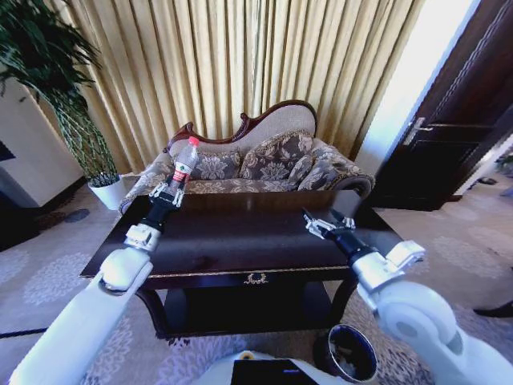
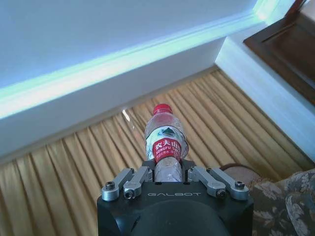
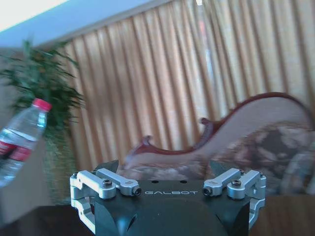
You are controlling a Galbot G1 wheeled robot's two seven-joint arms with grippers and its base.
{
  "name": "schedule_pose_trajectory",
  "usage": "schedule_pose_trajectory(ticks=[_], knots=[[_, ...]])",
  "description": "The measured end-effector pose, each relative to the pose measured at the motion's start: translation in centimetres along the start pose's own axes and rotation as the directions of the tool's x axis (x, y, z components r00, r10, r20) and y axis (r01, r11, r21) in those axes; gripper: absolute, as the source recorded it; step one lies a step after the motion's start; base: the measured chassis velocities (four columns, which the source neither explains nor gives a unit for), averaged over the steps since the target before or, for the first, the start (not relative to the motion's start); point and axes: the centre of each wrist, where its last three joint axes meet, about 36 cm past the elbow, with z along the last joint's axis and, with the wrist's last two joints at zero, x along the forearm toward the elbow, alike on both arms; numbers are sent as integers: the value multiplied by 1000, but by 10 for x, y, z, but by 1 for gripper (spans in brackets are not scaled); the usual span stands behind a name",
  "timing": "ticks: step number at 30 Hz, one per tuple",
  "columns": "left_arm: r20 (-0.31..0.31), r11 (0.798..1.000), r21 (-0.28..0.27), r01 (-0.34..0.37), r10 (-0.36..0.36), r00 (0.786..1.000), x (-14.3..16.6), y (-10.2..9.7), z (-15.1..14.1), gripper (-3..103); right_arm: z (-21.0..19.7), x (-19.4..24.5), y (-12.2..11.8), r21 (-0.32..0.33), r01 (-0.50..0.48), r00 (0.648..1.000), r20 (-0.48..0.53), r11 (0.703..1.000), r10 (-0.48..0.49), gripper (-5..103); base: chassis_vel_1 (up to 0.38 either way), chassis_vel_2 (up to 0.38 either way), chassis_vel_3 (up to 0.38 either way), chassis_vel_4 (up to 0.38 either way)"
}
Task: Move to the front of the table and place the trash on the table into the trash bin.
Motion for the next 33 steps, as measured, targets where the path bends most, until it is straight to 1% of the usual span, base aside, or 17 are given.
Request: schedule_pose_trajectory(ticks=[1, 2, 5, 6, 10, 11, 15, 16, 20, 21, 24, 25, 27, 28, 30, 31, 33], knots=[[30, 1000, -24, -13, 13, 999, -1, 0, -1, 26, -9, -5, 1, -13, 45, 999, 1, 999, -45, 100, 0, 0, 0, 0], [30, 1000, -24, -13, 13, 999, -1, 0, -1, 26, -9, -5, 1, -13, 45, 999, 1, 999, -45, 100, 0, 0, 0, 0], [81, 998, -60, -32, 37, 996, -6, -4, -5, 24, -25, -12, 3, -42, 149, 989, 1, 988, -149, 100, 0, 0, 0, 0], [81, 998, -60, -32, 37, 996, -6, -4, -5, 24, -25, -12, 3, -42, 149, 989, 1, 988, -149, 100, 0, 0, 0, 0], [130, 993, -95, -77, 89, 987, -19, -7, -14, 24, -34, -24, 1, -64, 237, 971, 0, 969, -237, 100, 0, 0, 0, 0], [130, 993, -95, -77, 89, 987, -19, -7, -14, 24, -34, -24, 1, -64, 237, 971, 0, 969, -237, 100, 0, 0, 0, 0], [166, 983, -130, -133, 154, 974, -35, -9, -19, 24, -37, -35, -5, -64, 277, 961, 2, 959, -277, 100, 0, 0, 0, 0], [166, 983, -130, -133, 154, 974, -35, -9, -19, 24, -37, -35, -5, -64, 277, 961, 2, 959, -277, 100, 0, 0, 0, 0], [187, 971, -148, -188, 214, 959, -48, -18, -24, 24, -41, -49, -8, -51, 303, 953, 19, 952, -303, 100, 0, 0, 0, 0], [187, 971, -148, -188, 214, 959, -48, -18, -24, 24, -41, -49, -8, -51, 303, 953, 19, 952, -303, 100, 0, 0, 0, 0], [210, 958, -177, -226, 261, 942, -58, -21, -30, 24, -44, -61, -5, -46, 329, 944, 31, 943, -328, 100, 0, 0, 0, 0], [210, 958, -177, -226, 261, 942, -58, -21, -30, 24, -44, -61, -5, -46, 329, 944, 31, 943, -328, 100, 0, 0, 0, 0], [224, 949, -196, -246, 288, 931, -64, -22, -33, 24, -44, -68, -3, -50, 346, 938, 36, 937, -344, 100, 0, 0, 0, 0], [224, 949, -196, -246, 288, 931, -64, -22, -33, 24, -44, -68, -3, -50, 346, 938, 36, 937, -344, 100, 0, 0, 0, 0], [241, 939, -207, -273, 320, 916, -69, -27, -38, 24, -42, -75, 1, -59, 363, 932, 39, 930, -361, 100, 0, 0, 0, 0], [241, 939, -207, -273, 320, 916, -69, -27, -38, 24, -42, -75, 1, -59, 363, 932, 39, 930, -361, 100, 0, 0, 0, 0], [252, 934, -214, -286, 336, 908, -72, -30, -41, 24, -42, -79, 2, -63, 370, 929, 41, 927, -368, 100, 0, 0, 0, 0]])
